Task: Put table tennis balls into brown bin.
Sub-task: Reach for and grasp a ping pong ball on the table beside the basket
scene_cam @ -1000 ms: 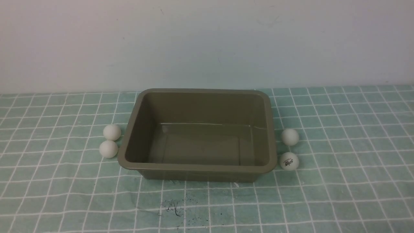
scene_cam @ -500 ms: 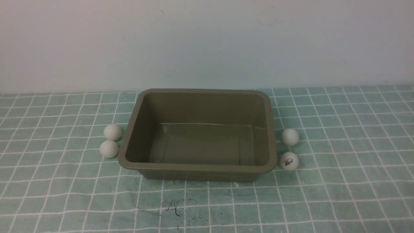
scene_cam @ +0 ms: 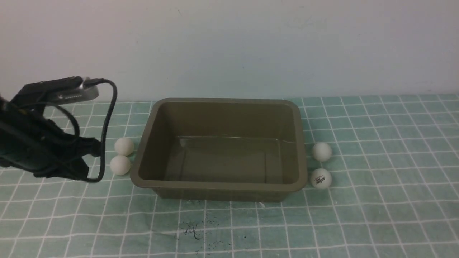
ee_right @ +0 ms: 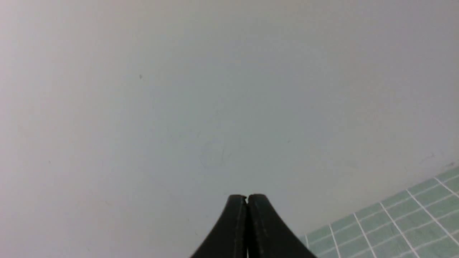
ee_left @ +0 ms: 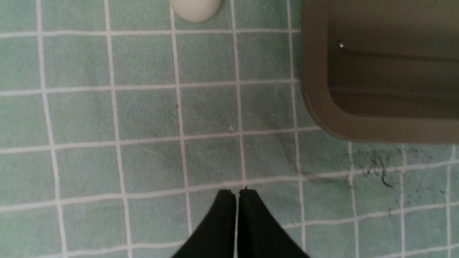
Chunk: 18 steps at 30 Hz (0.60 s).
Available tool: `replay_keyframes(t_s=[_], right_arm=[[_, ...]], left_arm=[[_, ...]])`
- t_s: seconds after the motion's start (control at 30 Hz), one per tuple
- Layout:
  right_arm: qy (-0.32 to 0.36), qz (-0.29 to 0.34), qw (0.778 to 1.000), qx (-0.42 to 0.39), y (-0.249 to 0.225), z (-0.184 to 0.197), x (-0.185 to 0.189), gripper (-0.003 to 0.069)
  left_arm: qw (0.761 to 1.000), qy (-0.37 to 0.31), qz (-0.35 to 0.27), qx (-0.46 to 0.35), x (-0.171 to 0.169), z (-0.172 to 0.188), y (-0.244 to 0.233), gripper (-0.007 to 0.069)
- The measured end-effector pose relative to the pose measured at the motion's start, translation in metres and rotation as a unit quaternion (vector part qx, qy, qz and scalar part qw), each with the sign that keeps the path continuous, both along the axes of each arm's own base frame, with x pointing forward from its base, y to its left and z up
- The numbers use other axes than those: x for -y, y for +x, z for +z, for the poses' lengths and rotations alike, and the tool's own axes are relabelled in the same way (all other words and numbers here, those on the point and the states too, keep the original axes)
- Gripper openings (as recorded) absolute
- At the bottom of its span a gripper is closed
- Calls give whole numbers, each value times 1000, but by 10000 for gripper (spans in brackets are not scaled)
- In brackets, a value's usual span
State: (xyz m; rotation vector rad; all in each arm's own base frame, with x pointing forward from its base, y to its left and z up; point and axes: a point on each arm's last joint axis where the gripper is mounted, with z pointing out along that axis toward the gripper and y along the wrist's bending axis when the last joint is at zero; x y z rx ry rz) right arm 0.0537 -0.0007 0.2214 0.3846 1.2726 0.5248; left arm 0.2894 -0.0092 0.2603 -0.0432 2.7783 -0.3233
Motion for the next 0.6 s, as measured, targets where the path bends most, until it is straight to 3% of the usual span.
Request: replay_keyframes(t_s=[0.13,0.3,0.47,0.53,0.6], right_arm=[[44,28,998,-18,-2,12,-2,-15],[-39,83,988,-125,-3,74,-12,-15],[-154,142,922,-326,26,112,-25,-15],[-190,158,891,-382,43,117,-31,-15],[-211,165,876,-401,56,123,-34,-15]], left_arm=[[1000,-1,-1,-18,-1,-15,35,-5],[999,2,-13,-31,-3,-34,70,-5],[998,16,-52,-27,-2,-50,91,41],[998,21,-58,-14,-1,-55,97,90],[998,25,-55,1,-2,-59,102,172]])
